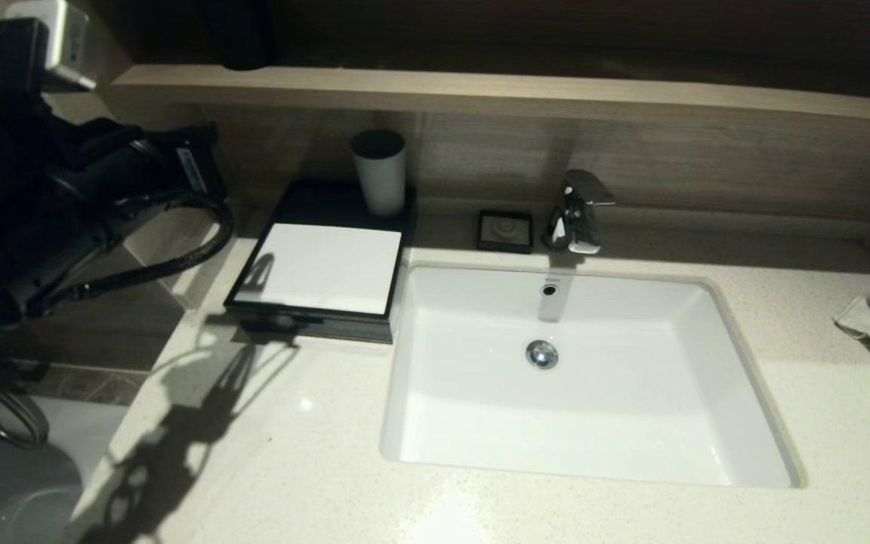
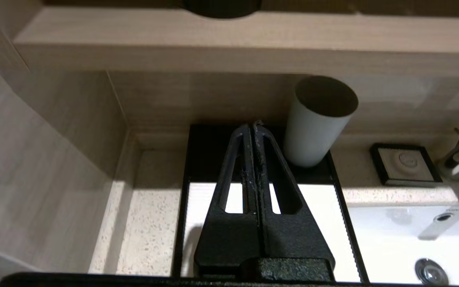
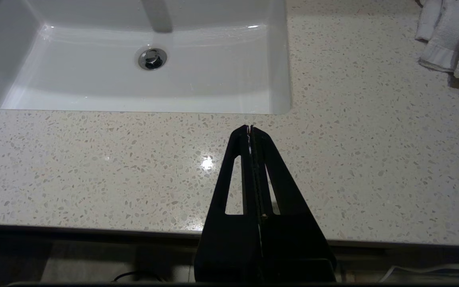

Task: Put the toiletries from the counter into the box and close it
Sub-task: Pick up the cup

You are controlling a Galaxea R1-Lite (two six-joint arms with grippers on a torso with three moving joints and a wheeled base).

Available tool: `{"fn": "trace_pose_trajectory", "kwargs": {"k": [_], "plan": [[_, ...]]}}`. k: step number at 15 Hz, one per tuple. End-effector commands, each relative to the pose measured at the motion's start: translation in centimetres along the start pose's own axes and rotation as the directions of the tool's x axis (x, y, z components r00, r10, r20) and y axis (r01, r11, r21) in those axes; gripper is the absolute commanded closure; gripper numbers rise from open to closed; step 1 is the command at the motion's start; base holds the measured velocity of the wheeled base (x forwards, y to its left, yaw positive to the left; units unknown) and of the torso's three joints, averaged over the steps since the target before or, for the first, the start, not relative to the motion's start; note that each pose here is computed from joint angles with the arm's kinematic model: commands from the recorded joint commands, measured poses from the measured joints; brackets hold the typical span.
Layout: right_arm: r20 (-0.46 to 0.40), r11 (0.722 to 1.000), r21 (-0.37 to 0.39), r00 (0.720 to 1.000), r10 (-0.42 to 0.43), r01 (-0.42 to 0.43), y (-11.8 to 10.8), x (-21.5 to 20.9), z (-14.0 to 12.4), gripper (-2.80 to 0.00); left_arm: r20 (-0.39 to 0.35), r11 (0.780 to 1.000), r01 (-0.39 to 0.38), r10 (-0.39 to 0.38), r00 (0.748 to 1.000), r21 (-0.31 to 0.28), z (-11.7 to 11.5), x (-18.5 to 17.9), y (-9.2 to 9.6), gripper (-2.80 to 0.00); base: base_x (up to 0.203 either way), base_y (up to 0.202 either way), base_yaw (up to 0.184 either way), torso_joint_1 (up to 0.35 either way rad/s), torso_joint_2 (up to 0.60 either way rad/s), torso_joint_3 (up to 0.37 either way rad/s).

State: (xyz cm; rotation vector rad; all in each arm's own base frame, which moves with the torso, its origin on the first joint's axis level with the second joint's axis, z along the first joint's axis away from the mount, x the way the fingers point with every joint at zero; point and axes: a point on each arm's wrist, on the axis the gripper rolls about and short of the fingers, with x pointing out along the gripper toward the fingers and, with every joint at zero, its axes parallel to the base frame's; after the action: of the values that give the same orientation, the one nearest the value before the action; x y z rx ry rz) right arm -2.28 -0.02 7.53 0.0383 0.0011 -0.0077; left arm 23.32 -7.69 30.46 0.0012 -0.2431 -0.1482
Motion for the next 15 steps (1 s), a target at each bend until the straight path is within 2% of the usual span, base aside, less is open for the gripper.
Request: {"fn": "trace_pose_trajectory", "kwargs": {"k": [1,6,15], "plan": [[0.000,1.000,0.000,1.000,0.000,0.000,0.0,0.0,0.0,0.00,0.033,1.000,-0.003,0.003,0.999,0.016,0.9,-0.4,0.1,0.00,0.000,0.000,0.000,0.000,0.00,0.000],[-0.001,1.000,0.000,1.000,0.000,0.000,0.0,0.0,0.0,0.00,0.075,1.000,-0.007,0.006,0.997,0.020,2.3,-0.1,0.1,0.00,0.000,0.000,0.000,0.000,0.00,0.000],[-0.001,1.000,0.000,1.000,0.000,0.000,0.0,0.0,0.0,0.00,0.068,1.000,-0.005,0.004,0.998,0.020,1.8,1.4,-0.2,0.00,0.000,0.000,0.000,0.000,0.00,0.000]]}}
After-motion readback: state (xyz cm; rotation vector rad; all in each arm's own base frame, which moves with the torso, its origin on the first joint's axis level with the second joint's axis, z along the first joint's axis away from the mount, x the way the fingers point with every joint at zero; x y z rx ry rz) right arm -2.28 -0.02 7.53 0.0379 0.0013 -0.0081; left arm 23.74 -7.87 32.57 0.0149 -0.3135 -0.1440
